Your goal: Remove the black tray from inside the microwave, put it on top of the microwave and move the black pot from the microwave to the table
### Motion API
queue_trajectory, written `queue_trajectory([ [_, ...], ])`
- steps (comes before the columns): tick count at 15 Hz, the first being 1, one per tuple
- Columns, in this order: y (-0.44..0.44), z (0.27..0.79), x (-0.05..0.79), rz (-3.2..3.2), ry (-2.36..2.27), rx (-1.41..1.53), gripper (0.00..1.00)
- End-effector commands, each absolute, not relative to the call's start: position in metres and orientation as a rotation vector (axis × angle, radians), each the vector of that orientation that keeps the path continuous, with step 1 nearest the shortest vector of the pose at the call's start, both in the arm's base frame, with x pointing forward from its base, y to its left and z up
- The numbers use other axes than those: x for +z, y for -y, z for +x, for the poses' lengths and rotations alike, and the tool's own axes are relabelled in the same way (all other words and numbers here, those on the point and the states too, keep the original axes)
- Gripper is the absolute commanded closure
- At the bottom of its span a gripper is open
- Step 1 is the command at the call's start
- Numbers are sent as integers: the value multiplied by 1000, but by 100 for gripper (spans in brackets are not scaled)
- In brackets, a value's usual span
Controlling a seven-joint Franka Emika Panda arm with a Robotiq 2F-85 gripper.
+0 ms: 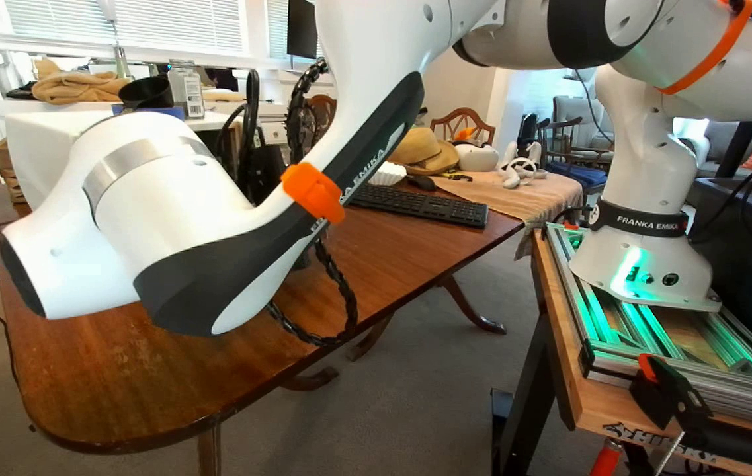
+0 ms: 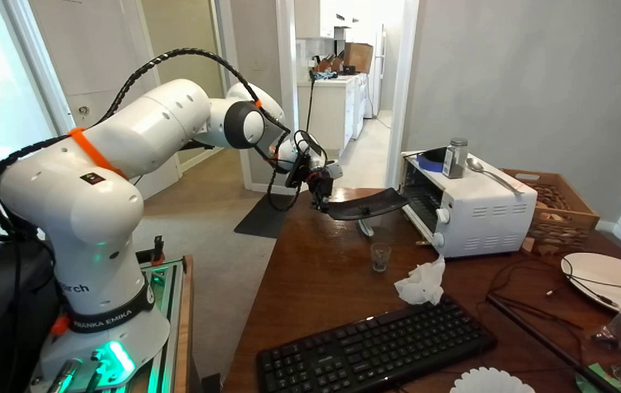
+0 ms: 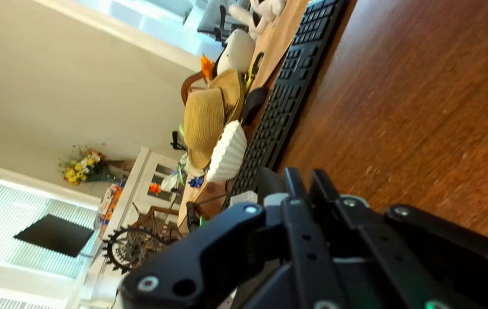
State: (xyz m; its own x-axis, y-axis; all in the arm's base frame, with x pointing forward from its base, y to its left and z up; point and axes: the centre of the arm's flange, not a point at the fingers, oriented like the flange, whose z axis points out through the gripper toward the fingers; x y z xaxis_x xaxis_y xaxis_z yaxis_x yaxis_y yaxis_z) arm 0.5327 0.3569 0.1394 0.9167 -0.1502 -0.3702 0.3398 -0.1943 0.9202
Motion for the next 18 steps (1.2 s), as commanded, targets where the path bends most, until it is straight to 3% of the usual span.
queue_trajectory([
  [1, -351, 502, 144, 1708, -18, -513, 97],
  [10, -307, 472, 175, 1661, 148, -559, 97],
  [18, -219, 482, 213, 1668, 135, -504, 97],
])
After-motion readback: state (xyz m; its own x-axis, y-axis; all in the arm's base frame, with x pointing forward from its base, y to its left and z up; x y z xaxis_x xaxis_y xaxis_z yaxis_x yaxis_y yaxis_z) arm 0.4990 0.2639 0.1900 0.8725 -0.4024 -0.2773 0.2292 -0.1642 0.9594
